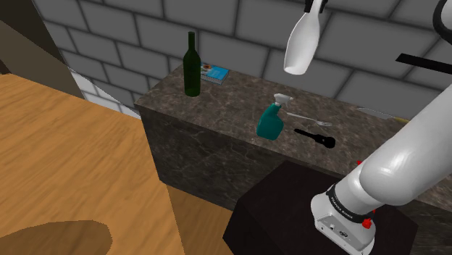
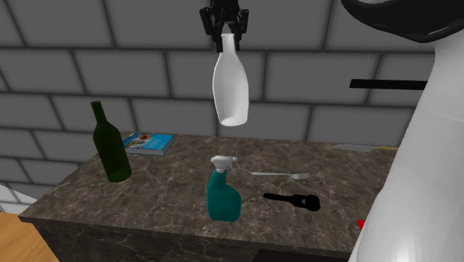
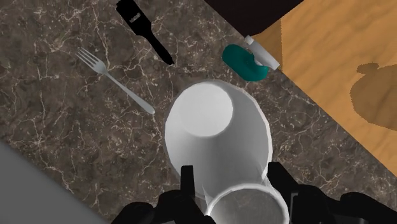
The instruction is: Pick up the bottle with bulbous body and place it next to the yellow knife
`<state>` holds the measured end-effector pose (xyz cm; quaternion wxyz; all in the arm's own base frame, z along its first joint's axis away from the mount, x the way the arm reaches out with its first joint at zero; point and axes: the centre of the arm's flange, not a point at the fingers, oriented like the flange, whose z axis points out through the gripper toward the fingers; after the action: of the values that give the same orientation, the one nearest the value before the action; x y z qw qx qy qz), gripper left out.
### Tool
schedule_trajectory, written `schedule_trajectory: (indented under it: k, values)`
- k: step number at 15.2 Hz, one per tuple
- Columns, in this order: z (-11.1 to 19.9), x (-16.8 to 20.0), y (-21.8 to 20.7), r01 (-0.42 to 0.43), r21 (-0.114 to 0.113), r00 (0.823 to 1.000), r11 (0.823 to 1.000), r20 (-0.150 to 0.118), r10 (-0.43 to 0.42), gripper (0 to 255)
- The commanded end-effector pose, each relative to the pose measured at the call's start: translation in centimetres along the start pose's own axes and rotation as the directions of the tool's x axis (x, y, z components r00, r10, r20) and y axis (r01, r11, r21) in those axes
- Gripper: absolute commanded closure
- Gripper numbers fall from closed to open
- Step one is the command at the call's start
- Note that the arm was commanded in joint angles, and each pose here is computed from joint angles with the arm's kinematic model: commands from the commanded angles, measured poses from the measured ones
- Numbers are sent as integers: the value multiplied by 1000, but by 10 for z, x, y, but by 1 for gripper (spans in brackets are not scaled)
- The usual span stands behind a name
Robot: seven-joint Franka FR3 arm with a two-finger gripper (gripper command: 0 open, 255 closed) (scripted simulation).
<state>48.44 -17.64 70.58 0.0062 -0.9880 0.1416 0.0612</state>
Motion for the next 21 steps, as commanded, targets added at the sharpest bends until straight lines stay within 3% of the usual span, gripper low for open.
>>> schedule_trajectory:
  k: [1,7,21]
  values:
    - [-11,-2,0,0,0,1000,1000,0,0,255]
    - [-39,-6,0,0,0,1000,1000,0,0,255]
    - [37,-58,159,0,0,1000,1000,0,0,255]
